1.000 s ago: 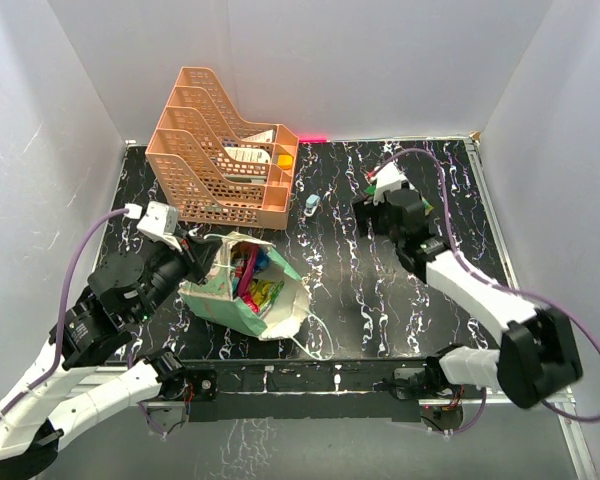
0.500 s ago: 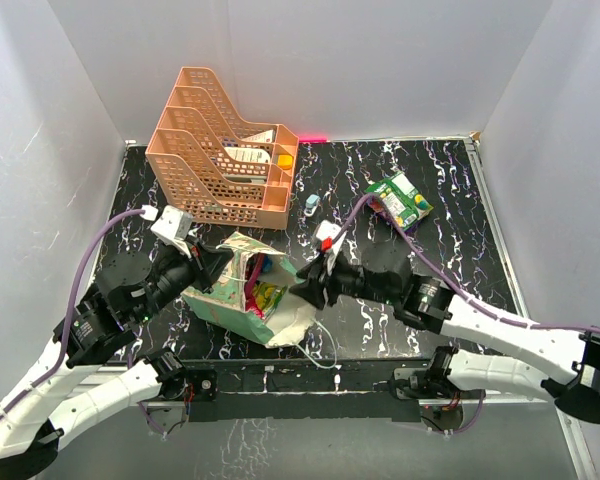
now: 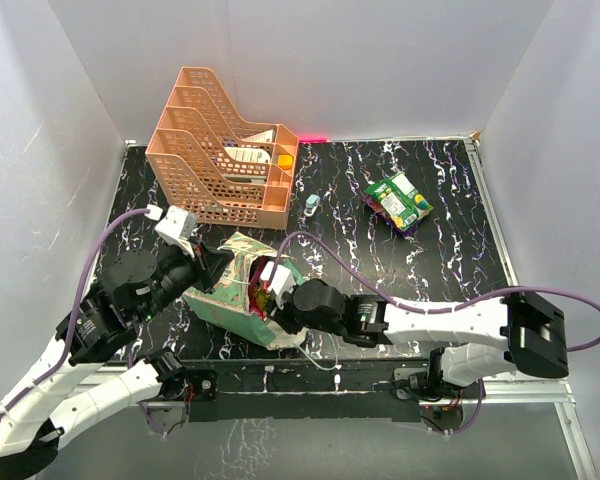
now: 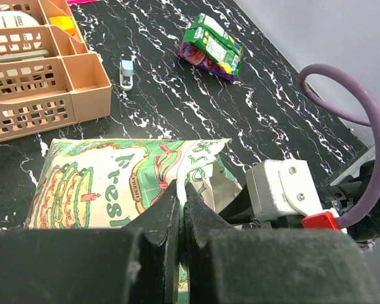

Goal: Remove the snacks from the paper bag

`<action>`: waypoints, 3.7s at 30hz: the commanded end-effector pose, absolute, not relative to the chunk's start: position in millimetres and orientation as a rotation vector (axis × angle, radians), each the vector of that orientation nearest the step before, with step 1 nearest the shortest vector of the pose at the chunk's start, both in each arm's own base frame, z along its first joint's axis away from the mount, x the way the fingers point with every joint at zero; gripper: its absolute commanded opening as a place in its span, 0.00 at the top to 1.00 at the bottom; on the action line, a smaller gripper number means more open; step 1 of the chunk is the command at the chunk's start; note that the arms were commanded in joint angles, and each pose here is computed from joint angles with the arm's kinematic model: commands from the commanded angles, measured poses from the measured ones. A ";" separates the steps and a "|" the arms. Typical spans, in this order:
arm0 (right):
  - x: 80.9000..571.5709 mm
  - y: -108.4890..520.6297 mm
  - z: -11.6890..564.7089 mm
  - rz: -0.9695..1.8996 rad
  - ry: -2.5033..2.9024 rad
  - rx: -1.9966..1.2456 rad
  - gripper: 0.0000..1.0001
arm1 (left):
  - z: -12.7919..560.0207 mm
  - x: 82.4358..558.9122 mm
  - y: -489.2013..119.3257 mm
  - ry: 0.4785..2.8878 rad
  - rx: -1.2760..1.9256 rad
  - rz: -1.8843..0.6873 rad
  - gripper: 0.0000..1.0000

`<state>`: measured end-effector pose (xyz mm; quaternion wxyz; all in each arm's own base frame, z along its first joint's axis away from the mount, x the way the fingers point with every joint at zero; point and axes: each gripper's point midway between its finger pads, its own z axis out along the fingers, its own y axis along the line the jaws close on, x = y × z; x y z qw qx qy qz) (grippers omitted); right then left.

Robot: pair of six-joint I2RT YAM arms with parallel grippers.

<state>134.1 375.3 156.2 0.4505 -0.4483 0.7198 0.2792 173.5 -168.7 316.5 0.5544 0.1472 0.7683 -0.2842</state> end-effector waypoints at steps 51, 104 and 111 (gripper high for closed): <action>226.2 425.1 151.8 -0.068 0.610 -1.982 0.40 | 344.6 170.7 -165.2 1.729 0.329 -0.709 1.00; 118.0 319.0 404.9 0.706 0.938 -1.222 0.93 | 339.9 199.2 -151.5 1.789 0.145 -0.566 1.00; 142.5 239.3 467.5 0.813 1.223 -0.620 0.93 | 337.0 199.3 -147.6 1.796 0.136 -0.547 1.00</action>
